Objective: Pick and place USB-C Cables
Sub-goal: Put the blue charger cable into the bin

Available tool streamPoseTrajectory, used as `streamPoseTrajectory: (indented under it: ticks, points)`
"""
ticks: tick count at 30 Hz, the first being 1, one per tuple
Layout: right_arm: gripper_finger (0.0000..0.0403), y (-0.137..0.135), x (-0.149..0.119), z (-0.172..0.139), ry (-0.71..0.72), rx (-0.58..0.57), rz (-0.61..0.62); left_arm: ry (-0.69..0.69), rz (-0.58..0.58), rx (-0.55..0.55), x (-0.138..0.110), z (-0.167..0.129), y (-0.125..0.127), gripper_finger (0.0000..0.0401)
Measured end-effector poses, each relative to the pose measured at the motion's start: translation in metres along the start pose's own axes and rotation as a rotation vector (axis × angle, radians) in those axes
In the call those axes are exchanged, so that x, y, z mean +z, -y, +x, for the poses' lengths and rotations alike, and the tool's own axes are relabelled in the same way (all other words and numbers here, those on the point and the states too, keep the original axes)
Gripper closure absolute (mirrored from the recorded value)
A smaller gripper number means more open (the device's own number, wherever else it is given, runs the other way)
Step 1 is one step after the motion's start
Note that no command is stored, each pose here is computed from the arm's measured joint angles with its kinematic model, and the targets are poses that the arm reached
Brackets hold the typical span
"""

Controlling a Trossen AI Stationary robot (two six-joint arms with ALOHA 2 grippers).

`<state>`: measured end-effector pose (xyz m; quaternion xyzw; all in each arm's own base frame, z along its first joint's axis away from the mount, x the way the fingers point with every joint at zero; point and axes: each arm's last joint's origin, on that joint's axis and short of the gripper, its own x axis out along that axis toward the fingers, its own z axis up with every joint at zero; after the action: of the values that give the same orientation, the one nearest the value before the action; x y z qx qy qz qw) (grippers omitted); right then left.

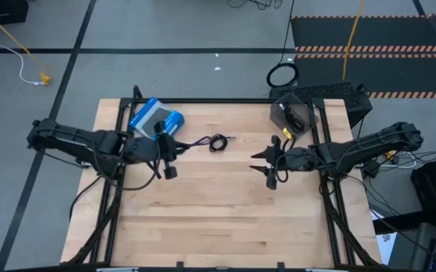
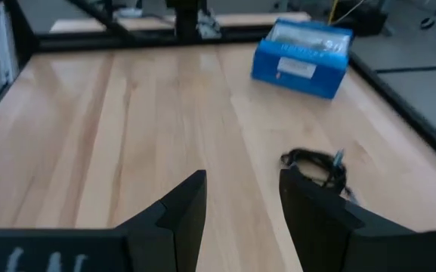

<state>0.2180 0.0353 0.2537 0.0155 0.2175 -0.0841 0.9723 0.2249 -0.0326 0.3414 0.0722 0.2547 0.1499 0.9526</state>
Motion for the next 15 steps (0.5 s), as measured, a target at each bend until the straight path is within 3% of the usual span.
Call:
streamPoseTrajectory:
  ticks: [9, 15]
  points:
    - [0.0243, -0.003, 0.014, 0.003, 0.150, -0.006, 0.031, 0.358, -0.034, -0.008, -0.021, 0.037, 0.012, 0.0368]
    - [0.0243, -0.008, 0.021, 0.016, 0.243, -0.001, 0.004, 0.571, -0.090, -0.098, -0.025, 0.051, 0.014, 0.0368]
